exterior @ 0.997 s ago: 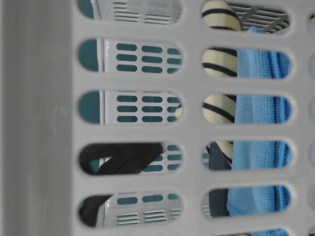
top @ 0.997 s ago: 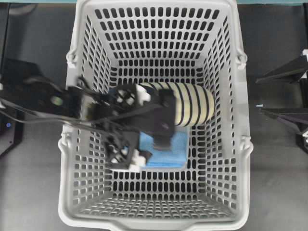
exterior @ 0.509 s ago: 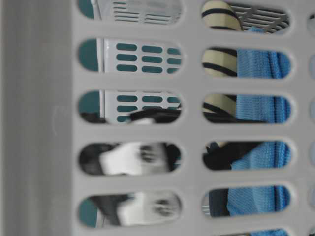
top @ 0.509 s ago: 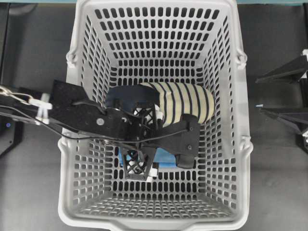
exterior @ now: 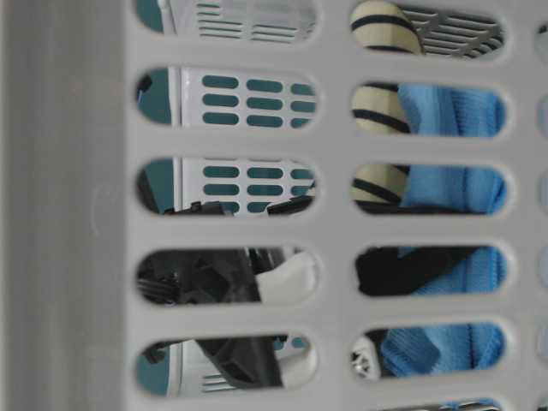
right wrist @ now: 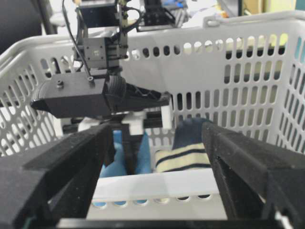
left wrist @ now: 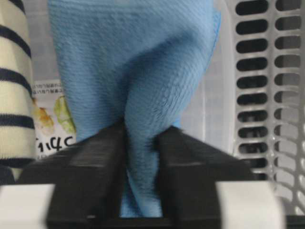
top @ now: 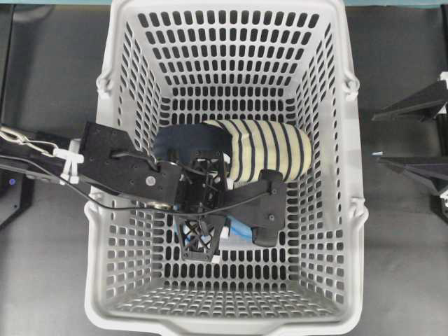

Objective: Pick up the blue cloth from the shopping basket with the left arm.

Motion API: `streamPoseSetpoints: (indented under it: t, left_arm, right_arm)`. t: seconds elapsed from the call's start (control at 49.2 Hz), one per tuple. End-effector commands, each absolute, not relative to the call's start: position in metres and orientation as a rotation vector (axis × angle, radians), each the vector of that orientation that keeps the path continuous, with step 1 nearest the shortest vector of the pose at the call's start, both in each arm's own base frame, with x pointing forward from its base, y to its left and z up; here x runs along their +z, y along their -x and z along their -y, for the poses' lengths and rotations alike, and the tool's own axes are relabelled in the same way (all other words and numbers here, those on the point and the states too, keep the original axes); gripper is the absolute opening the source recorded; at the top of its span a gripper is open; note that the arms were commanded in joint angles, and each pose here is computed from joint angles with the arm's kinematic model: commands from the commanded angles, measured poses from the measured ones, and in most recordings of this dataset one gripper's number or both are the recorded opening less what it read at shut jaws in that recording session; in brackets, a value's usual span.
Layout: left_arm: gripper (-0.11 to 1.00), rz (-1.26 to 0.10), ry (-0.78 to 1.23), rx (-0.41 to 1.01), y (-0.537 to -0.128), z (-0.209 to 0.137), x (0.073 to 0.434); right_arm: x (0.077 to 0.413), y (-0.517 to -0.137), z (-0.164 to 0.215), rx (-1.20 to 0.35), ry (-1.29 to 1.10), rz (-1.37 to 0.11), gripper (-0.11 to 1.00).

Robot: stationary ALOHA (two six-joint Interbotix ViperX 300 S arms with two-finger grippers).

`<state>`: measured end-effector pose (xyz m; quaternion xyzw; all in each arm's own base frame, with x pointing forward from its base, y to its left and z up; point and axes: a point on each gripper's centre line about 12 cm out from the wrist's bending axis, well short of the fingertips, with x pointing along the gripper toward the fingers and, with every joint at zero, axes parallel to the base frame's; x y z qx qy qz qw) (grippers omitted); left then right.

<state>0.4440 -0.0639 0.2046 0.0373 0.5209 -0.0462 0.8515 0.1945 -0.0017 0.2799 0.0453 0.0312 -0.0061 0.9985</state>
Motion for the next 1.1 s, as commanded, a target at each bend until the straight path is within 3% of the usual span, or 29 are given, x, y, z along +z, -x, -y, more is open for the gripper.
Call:
streamPoseSetpoints:
  t: [0.0,0.448,1.078]
  left_arm:
    - [0.1,-1.038,-0.08,-0.101,-0.446,0.065,0.23]
    - [0.09,-0.922,-0.055,-0.084,-0.431,0.06,0.404]
    - [0.09,-0.954,-0.056,-0.075,-0.429,0.057,0.408]
  right_arm:
    - [0.283,-0.196,0.002,-0.012,-0.094,-0.055,0.74]
    - [0.282,-0.196,0.002,-0.012,-0.095,-0.055,0.74]
    - [0.28,-0.195,0.002,-0.014,-0.094,-0.058,0.74]
